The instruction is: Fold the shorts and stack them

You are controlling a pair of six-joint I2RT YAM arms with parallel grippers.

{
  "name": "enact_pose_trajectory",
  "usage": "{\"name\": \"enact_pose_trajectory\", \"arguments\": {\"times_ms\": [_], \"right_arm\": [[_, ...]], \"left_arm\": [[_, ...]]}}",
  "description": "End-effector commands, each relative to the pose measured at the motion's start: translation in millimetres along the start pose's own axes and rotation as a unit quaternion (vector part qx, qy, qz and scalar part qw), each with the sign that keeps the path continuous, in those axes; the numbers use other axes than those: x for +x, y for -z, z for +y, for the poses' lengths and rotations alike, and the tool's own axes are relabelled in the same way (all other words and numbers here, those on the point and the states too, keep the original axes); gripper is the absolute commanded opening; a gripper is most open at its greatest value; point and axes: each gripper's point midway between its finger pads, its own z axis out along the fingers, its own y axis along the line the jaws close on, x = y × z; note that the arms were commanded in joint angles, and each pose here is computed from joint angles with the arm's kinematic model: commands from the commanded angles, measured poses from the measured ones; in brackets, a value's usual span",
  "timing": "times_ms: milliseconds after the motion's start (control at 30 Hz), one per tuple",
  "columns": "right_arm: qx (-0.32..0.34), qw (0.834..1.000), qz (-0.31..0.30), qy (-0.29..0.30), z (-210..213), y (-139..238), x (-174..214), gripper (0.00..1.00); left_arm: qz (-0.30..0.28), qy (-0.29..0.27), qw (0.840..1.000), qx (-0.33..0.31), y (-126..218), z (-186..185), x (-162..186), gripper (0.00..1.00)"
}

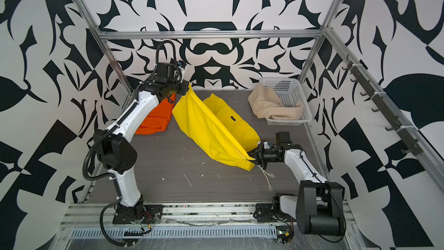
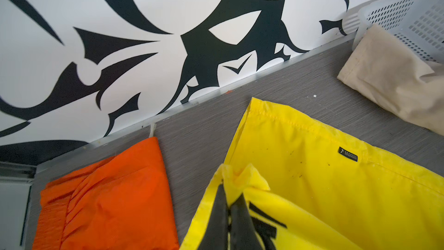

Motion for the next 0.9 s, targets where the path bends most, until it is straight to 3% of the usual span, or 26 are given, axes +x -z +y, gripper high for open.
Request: {"name": "enact_pose_trajectory", "arguments": {"times_ms": [0, 133, 233, 300, 433, 467, 600, 733, 867], "right_arm": [[-0.006, 0.999, -0.012, -0.030, -9.5, 1.9, -7.6, 0.00], [-0.022, 0.998, -0.047, -0.045, -7.8, 9.9, -26.0, 0.09], [-0.035, 0.994, -0.086, -0.056, -7.4, 18.9, -43.7, 0.21], [-0.044, 0.990, -0.123, -0.051, -3.5, 25.6, -58.7, 0.29], [-0.038, 0.978, -0.205, -0.031, 6.5, 44.3, -80.9, 0.44], [-0.034, 0.975, -0.219, -0.027, 8.5, 48.4, -82.5, 0.48], [-0.006, 0.964, -0.266, -0.005, 12.8, 67.9, -84.5, 0.64], [0.057, 0.948, -0.313, 0.030, 17.1, 89.4, -79.2, 0.69], [0.104, 0.923, -0.366, 0.063, 26.4, 114.2, -71.3, 0.70]], "left_arm": [[-0.066, 0.004, 0.996, -0.060, -17.1, 31.7, -38.1, 0.00], [-0.050, -0.005, 0.998, -0.041, -64.7, 9.7, -31.5, 0.00], [-0.036, -0.012, 0.999, -0.029, -107.4, -6.9, -20.4, 0.00], [-0.032, -0.016, 0.999, -0.023, -134.9, -17.0, -13.5, 0.10], [-0.023, -0.010, 1.000, -0.016, -166.0, -29.1, 1.6, 0.48], [-0.021, -0.003, 1.000, -0.017, -164.4, -28.0, 2.3, 0.55], [-0.018, 0.000, 0.999, -0.026, -139.8, -24.0, 3.4, 0.64], [0.014, 0.005, 1.000, -0.004, -105.4, -31.2, 21.1, 0.67], [0.066, 0.051, 0.993, 0.078, -85.4, -61.1, 59.5, 0.66]]}}
